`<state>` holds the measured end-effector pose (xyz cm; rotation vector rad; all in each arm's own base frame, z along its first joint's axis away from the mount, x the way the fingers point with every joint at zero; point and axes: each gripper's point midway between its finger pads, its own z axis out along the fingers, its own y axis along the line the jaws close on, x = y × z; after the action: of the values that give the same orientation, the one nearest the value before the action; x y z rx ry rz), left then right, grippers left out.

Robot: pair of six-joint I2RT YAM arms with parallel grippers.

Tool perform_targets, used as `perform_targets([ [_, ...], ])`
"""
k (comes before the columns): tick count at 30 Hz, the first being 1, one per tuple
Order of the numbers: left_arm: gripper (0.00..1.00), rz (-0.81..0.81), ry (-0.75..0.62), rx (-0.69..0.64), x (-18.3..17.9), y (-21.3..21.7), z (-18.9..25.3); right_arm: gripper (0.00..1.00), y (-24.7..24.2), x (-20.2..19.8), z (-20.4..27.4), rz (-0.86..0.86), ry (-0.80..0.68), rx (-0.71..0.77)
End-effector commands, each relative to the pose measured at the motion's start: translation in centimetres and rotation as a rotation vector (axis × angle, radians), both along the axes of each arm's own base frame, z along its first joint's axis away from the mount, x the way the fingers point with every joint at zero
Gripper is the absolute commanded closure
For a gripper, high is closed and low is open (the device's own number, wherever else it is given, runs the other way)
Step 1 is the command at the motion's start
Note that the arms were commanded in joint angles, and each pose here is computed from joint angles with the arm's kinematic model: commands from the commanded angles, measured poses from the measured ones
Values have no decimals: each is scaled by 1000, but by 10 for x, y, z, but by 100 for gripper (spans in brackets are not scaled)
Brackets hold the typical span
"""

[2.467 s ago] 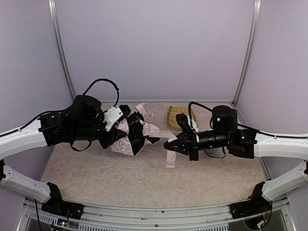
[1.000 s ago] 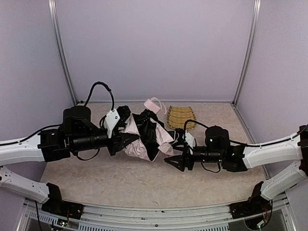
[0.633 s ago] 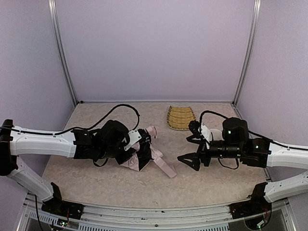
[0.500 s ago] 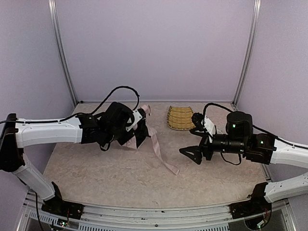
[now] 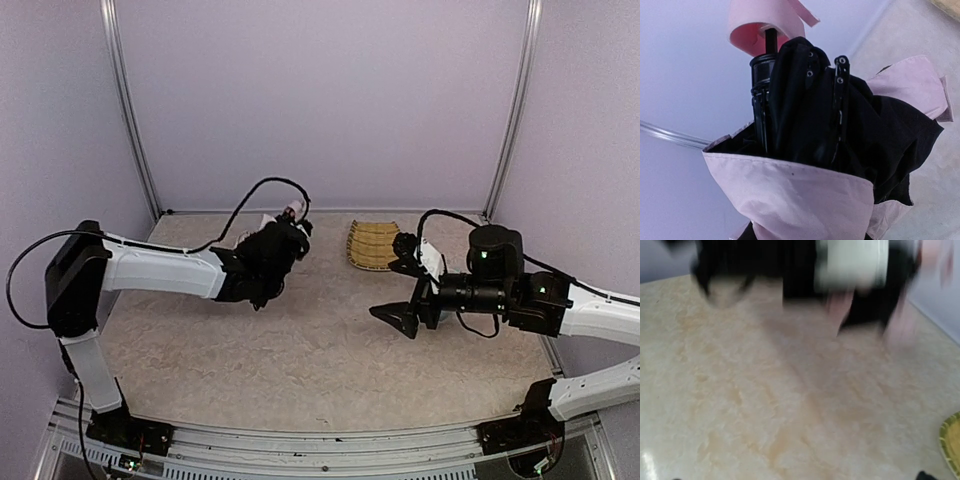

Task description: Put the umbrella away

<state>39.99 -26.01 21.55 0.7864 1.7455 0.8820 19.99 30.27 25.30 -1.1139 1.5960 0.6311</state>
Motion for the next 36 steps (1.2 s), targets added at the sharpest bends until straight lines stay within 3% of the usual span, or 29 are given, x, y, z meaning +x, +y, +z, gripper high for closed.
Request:
perform_targets([
  [1,100,-134,232,58,-48,-35,-114,0,11,-5,-1,80,-15,7],
  [5,100,-310,559,-16,-115,-65,-207,0,18,-9,-19,130,-7,-11],
  [8,100,-383,817,-89,-159,-77,-246,0,23,-10,-38,159,2,-43],
  [11,100,-416,1082,-212,-199,-91,-260,6,31,-23,-54,257,35,-82],
  [15,100,-474,1293,-416,-234,-105,-251,8,32,-41,-56,320,7,-112],
  [18,100,-503,1434,-470,-259,-105,-254,9,28,-49,-56,309,-97,-117],
  [22,100,-496,1563,-484,-280,-99,-268,10,39,-76,-73,362,-309,-253],
  [28,100,-497,1667,-499,-296,-95,-274,6,46,-70,-116,415,-465,-498],
  [32,100,-497,1687,-496,-297,-93,-274,5,42,-56,-154,441,-484,-661],
  [36,98,-502,1698,-482,-298,-92,-274,5,39,-48,-180,461,-443,-728],
])
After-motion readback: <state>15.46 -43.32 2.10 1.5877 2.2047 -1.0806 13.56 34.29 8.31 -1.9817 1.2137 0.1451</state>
